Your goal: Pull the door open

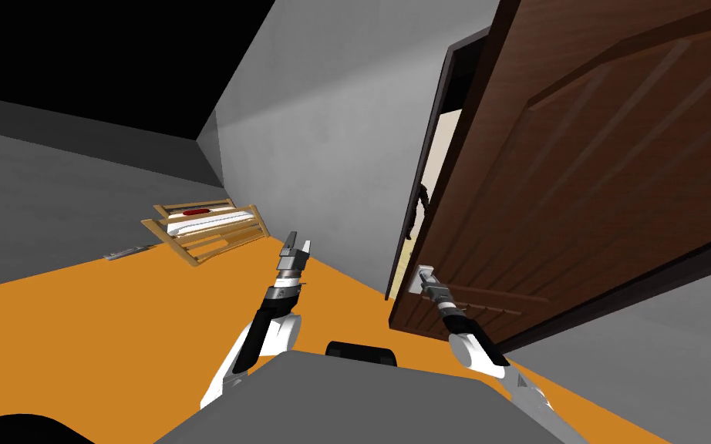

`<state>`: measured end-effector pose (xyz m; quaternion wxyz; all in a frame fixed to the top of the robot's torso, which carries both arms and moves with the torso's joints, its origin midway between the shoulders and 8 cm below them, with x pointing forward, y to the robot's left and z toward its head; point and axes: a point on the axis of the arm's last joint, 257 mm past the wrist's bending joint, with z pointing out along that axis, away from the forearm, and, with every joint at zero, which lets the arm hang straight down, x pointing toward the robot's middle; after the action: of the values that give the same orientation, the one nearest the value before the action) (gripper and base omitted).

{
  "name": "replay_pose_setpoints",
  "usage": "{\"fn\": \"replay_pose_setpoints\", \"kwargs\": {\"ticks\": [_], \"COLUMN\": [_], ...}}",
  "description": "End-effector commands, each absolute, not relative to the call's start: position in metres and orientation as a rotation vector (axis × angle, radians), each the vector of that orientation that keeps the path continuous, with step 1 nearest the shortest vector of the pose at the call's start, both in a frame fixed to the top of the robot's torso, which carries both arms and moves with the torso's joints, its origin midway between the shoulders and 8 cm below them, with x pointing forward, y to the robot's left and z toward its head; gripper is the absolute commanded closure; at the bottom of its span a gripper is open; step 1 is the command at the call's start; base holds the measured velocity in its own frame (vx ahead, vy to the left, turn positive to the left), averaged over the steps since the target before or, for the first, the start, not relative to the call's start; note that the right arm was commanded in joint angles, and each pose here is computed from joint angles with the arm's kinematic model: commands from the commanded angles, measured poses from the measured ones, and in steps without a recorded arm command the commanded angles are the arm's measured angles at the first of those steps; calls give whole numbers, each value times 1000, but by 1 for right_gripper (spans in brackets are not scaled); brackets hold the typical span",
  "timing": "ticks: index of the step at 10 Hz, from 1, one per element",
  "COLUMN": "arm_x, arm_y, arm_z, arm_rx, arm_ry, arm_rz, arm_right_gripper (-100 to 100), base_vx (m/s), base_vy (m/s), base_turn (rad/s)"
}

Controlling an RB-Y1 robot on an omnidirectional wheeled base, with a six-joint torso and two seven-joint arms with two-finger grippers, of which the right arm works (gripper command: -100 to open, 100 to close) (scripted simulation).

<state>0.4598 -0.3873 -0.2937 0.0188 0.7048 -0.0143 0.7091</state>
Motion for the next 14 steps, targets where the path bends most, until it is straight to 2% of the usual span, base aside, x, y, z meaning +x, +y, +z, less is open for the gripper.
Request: {"fn": "replay_pose_setpoints", "kwargs": {"ticks": [1, 12, 14], "arm_x": [454, 425, 423], "arm_y": [-384, -377, -377], "arm_z": [-296, -296, -296], "arm_rx": [2205, 2255, 2258], "arm_ry": [-26, 85, 92], "arm_rz": [2209, 2258, 2256], "arm_right_gripper": [100, 100, 100], "base_vx": [-253, -227, -144], "base_vy": [-83, -93, -65], "base_turn": [184, 140, 80]}}
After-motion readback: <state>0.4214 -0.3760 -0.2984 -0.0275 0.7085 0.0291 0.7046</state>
